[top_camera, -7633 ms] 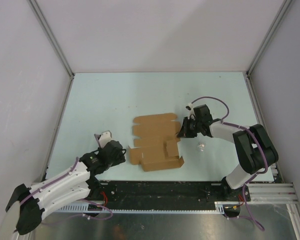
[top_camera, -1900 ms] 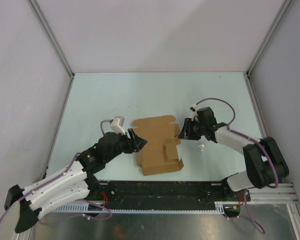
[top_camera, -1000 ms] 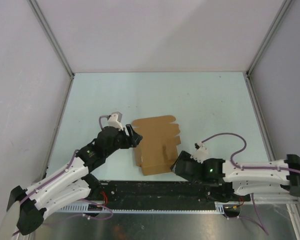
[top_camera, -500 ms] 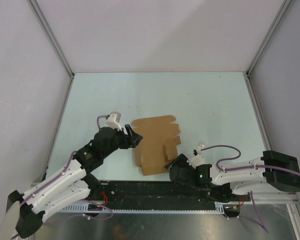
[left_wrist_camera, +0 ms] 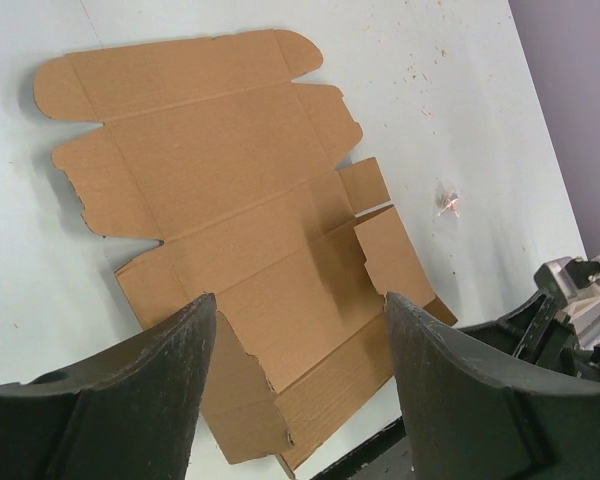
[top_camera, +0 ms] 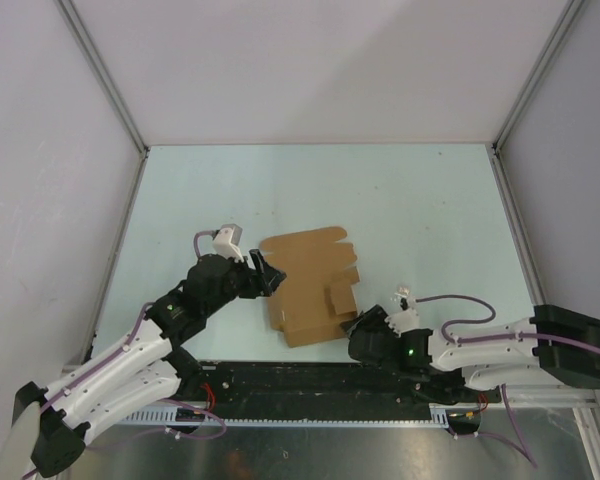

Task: Fold the paper box

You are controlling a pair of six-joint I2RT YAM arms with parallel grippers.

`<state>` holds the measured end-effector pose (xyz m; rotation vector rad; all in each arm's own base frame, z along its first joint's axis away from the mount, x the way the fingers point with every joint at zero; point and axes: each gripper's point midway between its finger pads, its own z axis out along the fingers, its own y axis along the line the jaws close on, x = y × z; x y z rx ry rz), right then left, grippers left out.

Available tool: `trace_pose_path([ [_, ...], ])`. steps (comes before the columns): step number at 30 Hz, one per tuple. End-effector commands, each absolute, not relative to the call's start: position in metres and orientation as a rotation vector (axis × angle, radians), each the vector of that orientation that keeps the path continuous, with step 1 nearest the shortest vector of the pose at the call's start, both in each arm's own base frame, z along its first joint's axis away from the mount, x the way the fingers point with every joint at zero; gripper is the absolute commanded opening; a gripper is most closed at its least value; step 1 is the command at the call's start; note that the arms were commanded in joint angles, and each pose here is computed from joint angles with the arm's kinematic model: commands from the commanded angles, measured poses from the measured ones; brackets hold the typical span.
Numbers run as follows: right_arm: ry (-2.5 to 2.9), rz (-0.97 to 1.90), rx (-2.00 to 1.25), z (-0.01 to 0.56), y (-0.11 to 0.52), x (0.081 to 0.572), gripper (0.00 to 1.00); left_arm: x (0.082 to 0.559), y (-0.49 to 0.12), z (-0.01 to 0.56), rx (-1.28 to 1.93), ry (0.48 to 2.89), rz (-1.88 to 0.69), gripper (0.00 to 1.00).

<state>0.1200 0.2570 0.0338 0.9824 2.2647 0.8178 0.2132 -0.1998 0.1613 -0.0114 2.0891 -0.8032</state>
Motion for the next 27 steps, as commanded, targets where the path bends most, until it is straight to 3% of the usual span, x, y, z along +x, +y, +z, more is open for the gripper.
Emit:
trace_pose_path([
  [1, 2.091, 0.679, 1.008, 0.035, 0.206, 0.149, 0.55, 0.214, -0.200, 0.169, -0.001, 2.058, -0.824, 0.73],
  [7, 2.039, 0.759, 1.031, 0.043, 0.181, 0.179, 0.55, 0.213, -0.199, 0.164, -0.006, 2.067, -0.820, 0.73],
  [15, 2.091, 0.722, 1.009, 0.050, 0.167, 0.168, 0.68, 0.212, -0.198, 0.161, -0.009, 2.075, -0.817, 0.73],
  [27, 2.086, 0.889, 1.054, 0.046, 0.219, 0.135, 0.63, 0.210, -0.198, 0.159, -0.005, 2.079, -0.825, 0.73],
])
